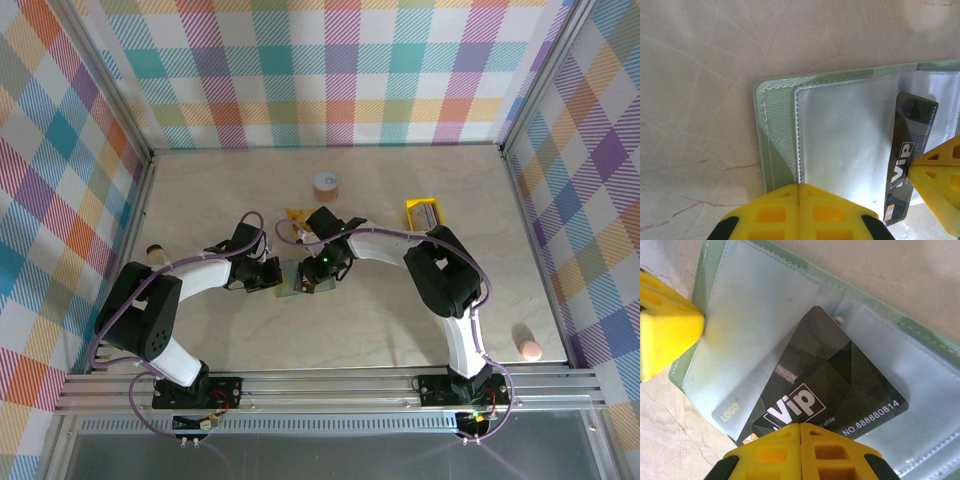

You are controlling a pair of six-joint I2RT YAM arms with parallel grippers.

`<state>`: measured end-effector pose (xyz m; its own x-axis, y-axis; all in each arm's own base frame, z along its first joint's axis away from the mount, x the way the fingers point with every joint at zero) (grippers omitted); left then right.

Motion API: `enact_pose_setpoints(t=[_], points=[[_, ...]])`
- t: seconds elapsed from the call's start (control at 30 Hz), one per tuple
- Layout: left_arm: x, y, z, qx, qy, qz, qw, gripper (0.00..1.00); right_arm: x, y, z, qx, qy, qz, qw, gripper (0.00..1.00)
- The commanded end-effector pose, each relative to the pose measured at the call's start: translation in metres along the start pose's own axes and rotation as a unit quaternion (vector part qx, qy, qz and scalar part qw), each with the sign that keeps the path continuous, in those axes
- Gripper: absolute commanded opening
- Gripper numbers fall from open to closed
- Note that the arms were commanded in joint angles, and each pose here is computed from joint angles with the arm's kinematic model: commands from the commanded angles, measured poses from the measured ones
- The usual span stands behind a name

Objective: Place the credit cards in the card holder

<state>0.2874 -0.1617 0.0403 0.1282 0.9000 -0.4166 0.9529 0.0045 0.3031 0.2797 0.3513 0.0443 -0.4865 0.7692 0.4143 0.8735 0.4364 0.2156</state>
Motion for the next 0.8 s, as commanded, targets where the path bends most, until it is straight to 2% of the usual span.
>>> enact_pose_setpoints(t=[0.0,0.27,0.43,0.6,0.77], points=[[0.003,0.003,0.001,0.003,0.005,0.003,1.0,0.0,0.003,0.001,0.009,0.017,0.003,-0.011,1.0,0.08],[0.004,0.002,0.0,0.003,0.008,0.006,1.0,0.0,0.01,0.01,0.016,0.017,0.027,-0.016,0.999,0.08],[0.005,0.001,0.0,0.003,0.01,0.006,1.0,0.0,0.014,0.013,0.008,0.0,0.038,-0.003,0.999,0.13],[0.005,0.0,-0.001,0.002,0.011,0.006,1.0,0.0,0.012,0.018,-0.014,-0.042,0.035,0.062,0.997,0.19],[0.004,0.001,-0.003,-0.002,0.01,0.008,1.0,0.0,0.01,0.019,-0.038,-0.111,0.04,0.161,0.98,0.25]])
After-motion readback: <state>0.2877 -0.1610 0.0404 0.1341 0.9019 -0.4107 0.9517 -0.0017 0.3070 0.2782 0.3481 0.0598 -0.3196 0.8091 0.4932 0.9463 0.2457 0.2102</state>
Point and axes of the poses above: each hand's point on the last joint's axis, 136 mm out from that joint toward the fingers, its own z axis out along the fingers, its own x axis along the line the jaws close on, y = z × x, the point moved 2 cm from there along -z, back along the fingers, and after that the axes turned 11 degrees about z, right-handed, at the moved point
